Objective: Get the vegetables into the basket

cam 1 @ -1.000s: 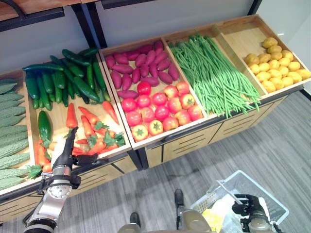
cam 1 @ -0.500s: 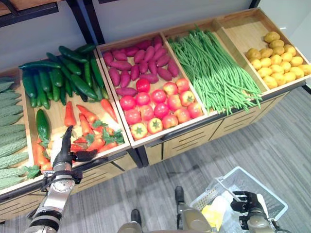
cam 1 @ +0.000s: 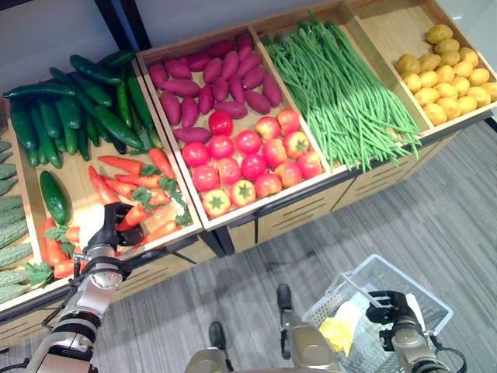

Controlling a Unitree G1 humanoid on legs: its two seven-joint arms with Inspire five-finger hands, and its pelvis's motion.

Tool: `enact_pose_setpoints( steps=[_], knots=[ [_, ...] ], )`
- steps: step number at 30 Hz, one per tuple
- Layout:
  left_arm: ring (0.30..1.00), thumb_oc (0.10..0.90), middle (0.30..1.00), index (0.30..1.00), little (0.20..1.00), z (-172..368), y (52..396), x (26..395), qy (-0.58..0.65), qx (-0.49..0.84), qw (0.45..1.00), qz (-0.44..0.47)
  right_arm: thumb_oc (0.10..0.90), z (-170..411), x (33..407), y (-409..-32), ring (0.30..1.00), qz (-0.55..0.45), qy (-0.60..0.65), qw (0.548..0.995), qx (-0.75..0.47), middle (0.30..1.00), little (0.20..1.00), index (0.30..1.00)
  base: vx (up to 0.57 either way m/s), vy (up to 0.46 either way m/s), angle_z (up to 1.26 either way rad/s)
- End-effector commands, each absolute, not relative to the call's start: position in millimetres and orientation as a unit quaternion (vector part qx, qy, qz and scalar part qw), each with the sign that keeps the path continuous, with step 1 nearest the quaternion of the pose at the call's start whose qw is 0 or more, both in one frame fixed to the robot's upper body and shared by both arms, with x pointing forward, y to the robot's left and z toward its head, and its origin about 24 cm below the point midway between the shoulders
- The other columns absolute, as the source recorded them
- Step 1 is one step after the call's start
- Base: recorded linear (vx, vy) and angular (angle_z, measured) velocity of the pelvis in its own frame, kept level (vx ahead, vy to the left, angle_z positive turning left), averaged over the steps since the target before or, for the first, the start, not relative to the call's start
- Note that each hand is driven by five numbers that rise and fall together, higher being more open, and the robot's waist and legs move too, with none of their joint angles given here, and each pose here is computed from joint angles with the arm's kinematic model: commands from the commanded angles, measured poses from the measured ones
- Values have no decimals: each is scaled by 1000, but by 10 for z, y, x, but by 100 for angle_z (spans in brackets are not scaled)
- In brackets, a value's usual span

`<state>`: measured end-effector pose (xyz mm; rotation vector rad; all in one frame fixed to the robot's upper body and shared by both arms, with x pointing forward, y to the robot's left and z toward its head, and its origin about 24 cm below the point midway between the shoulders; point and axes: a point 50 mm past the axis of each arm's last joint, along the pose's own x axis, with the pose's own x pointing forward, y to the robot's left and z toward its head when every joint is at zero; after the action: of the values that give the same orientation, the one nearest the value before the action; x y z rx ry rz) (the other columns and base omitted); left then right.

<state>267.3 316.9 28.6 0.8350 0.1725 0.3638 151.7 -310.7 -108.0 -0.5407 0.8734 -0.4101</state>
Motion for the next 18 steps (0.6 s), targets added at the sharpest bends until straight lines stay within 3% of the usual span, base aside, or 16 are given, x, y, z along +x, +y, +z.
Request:
enact_pose_setpoints(
  steps=[1, 6, 9, 18],
  knots=[
    [300, 400, 300, 300, 300, 979, 3185, 2892, -75, 395, 886, 231, 400, -972, 1633, -3183, 300, -190, 384, 851, -304, 300, 300, 300, -10, -1, 6],
    [300, 400, 300, 300, 300, 1491, 2912, 2936, -220, 302, 896, 239, 400, -1014, 1608, -3139, 300, -184, 394, 849, -301, 300, 300, 300, -10, 10, 11],
    [300, 400, 300, 300, 300, 1774, 2642, 2897, -302, 234, 906, 181, 400, -1046, 1605, -3075, 300, -168, 398, 852, -296, 300, 300, 300, -5, 8, 2],
    [300, 400, 300, 300, 300, 1721, 2326, 2784, -311, 33, 948, 57, 400, -1095, 1525, -3034, 300, -160, 409, 853, -282, 300, 300, 300, 1, 1, 0]
  ],
)
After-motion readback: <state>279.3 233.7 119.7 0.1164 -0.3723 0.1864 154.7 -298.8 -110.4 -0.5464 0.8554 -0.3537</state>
